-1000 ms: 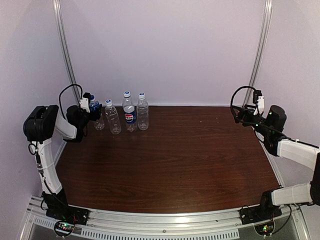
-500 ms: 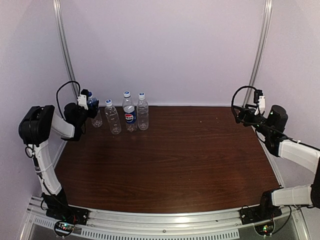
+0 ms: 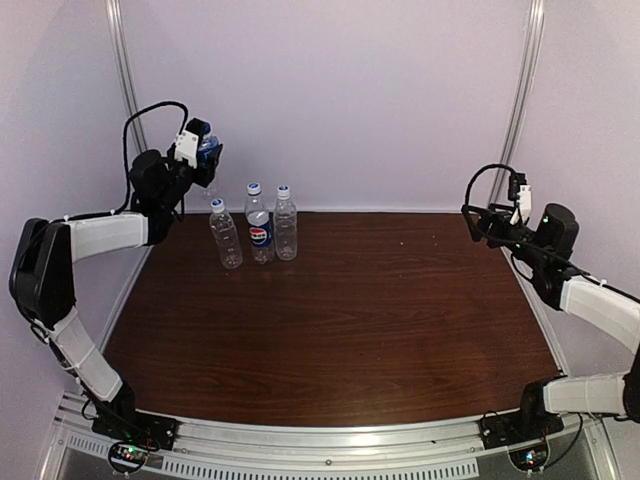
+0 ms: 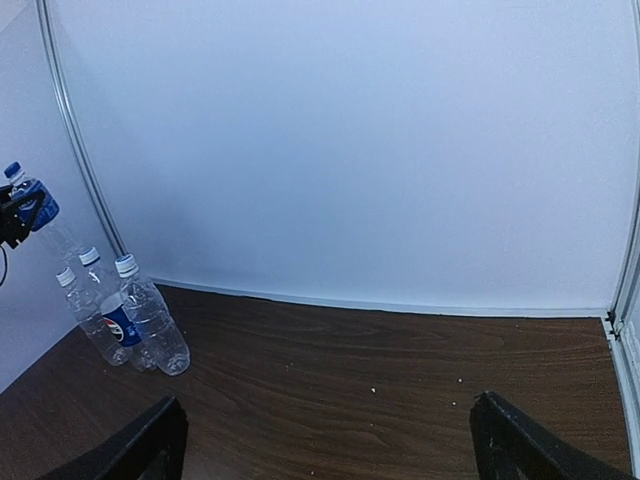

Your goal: Unscrew the bottle caps

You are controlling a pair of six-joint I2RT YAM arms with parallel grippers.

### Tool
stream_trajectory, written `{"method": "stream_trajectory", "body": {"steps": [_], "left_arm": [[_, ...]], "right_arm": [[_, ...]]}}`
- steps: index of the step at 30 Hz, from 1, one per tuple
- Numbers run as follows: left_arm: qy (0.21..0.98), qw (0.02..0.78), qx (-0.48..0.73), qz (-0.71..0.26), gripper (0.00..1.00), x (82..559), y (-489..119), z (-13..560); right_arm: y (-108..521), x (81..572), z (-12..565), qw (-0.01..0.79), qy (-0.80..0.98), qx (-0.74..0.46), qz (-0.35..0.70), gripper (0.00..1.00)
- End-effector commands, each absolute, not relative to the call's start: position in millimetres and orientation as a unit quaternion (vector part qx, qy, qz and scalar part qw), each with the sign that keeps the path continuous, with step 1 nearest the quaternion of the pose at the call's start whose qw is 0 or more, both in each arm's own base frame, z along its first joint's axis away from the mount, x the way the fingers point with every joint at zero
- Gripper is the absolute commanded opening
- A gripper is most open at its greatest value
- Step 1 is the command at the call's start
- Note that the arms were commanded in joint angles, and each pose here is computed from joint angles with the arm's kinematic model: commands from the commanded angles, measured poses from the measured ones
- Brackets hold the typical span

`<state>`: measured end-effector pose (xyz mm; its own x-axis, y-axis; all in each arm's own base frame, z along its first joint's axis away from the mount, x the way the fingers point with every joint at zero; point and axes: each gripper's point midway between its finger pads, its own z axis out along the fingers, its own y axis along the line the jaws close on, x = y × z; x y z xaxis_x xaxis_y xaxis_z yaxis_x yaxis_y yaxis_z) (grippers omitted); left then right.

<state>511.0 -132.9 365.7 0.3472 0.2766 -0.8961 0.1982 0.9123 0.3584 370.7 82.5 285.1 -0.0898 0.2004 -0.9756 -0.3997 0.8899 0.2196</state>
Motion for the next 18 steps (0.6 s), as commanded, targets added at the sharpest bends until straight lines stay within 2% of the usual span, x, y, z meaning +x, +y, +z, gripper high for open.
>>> {"method": "stream_trajectory", "body": {"steps": [1,9,14,18], "left_arm": [[0.547,0.794,0.262,0.043,0.53,488.3,-172.8,390.6],[0.498,0.790,0.356,-0.009,0.54,418.9,-254.4,449.7],[0.486,0.804,0.342,-0.009,0.55,397.3,-259.2,478.6],[0.478,0.774,0.407,-0.078,0.54,365.6,-289.0,473.7]], "right_arm": [[96.9,362.6,308.2,0.670,0.693,-0.092,0.249,1.00],[139.2,343.0,337.9,0.655,0.674,-0.180,0.290,0.98],[163.9,335.8,351.5,0.647,0.664,-0.222,0.302,0.99],[191.2,323.1,363.1,0.635,0.654,-0.271,0.311,0.99]]}}
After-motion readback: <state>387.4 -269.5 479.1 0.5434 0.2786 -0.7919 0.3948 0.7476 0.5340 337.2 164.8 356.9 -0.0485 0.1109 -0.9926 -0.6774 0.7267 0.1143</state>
